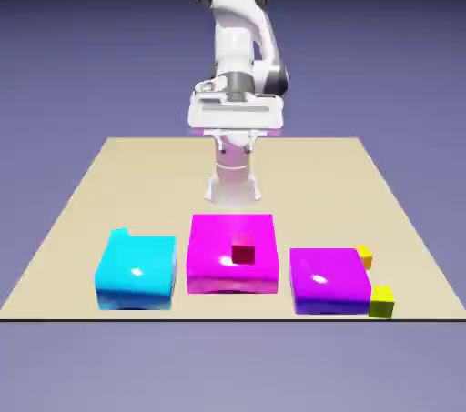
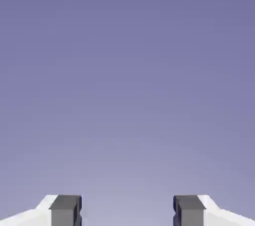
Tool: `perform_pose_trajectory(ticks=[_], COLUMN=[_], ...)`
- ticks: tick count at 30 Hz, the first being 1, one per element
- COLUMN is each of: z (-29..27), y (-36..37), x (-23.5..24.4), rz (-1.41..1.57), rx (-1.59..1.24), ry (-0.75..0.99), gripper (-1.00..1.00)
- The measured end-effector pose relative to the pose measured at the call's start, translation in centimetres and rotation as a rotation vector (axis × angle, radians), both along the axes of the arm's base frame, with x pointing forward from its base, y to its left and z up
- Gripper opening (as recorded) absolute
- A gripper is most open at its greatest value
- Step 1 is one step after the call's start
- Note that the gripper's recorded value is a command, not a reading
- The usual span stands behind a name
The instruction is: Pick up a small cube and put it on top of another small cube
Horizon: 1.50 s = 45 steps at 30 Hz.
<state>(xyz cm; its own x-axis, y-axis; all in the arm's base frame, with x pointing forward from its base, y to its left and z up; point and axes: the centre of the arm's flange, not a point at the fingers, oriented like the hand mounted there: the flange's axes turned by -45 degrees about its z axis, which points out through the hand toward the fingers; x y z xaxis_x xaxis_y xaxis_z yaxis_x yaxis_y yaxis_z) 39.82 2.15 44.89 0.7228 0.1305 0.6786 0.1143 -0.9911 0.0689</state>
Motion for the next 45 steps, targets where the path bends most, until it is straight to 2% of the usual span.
perform_pose_trajectory(ticks=[6,11,18,23,25,29,30,32,36,38,41,45], z=[-5.4,-10.6,-18.9,-25.2,-26.1,-32.1,-33.0,-33.0,-27.0,-23.9,-20.0,-14.7], y=[9.0,16.9,27.6,33.9,34.7,33.9,33.7,33.7,34.7,38.6,30.3,15.8], x=[2.9,3.1,-0.1,-4.5,-5.3,-5.1,-5.1,-5.1,-5.2,-6.2,0.9,7.2], rz=[0.358,0.669,1.118,1.436,1.481,1.480,1.481,1.481,1.481,1.599,1.286,0.844], rx=[-0.205,-0.376,-0.618,-0.789,-0.813,-0.813,-0.813,-0.813,-0.813,-0.888,-0.787,-0.574], ry=[0.208,0.360,0.546,0.664,0.680,0.680,0.680,0.680,0.681,0.558,0.675,0.810], gripper=[0.00,0.00,0.00,0.00,0.00,0.00,-1.00,-1.00,-1.00,-1.00,-1.00,-1.00])
